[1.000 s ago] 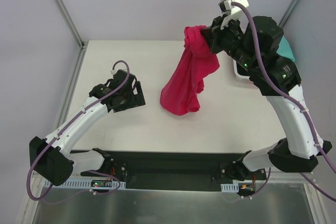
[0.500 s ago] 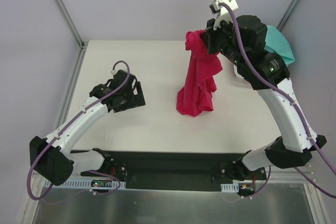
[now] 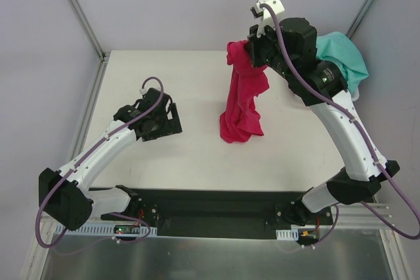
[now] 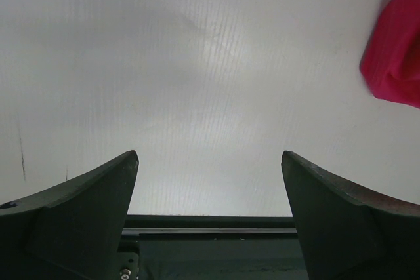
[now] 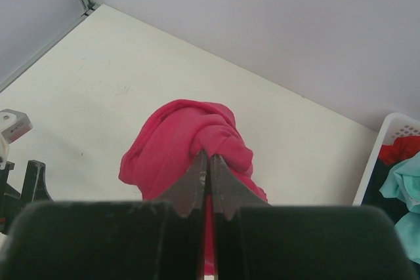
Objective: Fold and stack the t-shirts
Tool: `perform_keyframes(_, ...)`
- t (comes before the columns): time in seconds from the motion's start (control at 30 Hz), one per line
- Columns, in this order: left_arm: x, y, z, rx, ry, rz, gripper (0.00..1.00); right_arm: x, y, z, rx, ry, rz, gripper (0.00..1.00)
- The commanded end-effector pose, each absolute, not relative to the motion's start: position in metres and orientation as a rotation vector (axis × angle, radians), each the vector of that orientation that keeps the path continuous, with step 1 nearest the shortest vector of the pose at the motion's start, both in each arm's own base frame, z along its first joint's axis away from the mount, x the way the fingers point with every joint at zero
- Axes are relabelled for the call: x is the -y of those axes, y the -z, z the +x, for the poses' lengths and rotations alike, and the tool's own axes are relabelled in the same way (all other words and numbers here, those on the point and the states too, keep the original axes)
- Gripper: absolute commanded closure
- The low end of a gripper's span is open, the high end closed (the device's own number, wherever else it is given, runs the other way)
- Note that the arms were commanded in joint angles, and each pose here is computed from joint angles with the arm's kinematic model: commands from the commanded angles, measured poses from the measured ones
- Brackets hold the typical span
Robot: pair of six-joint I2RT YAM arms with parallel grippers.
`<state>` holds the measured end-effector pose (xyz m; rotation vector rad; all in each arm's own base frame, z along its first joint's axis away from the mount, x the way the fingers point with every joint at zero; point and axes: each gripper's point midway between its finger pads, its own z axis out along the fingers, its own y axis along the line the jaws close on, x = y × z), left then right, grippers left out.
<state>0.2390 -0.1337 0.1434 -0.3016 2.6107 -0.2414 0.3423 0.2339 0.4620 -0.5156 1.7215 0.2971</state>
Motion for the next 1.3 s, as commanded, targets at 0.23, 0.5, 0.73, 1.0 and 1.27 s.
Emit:
perform_keyframes(0.23,0.131,-0.138,0.239,-2.622,0.227,-0.300,0.09,-0.224,-0.437,0.337,-1.739,-0.348,-0.442,0.08)
perform_keyframes(0.5,0.140,-0.139,0.243,-2.619,0.272,-0.297,0.09,-0.178,-0.381,0.313,-1.901,-0.489,-0.192,0.12)
perform_keyframes(0.73,0.147,-0.138,0.244,-2.630,0.278,-0.261,0.09,-0.136,-0.280,0.305,-2.102,-0.494,-0.024,0.19)
perform_keyframes(1.0,0.157,-0.127,0.241,-2.673,0.262,-0.242,0.09,-0.131,-0.201,0.292,-2.267,-0.511,0.102,0.24)
perform_keyframes(1.27,0.158,-0.128,0.241,-2.672,0.263,-0.234,0.08,-0.132,-0.170,0.285,-2.343,-0.508,0.125,0.27)
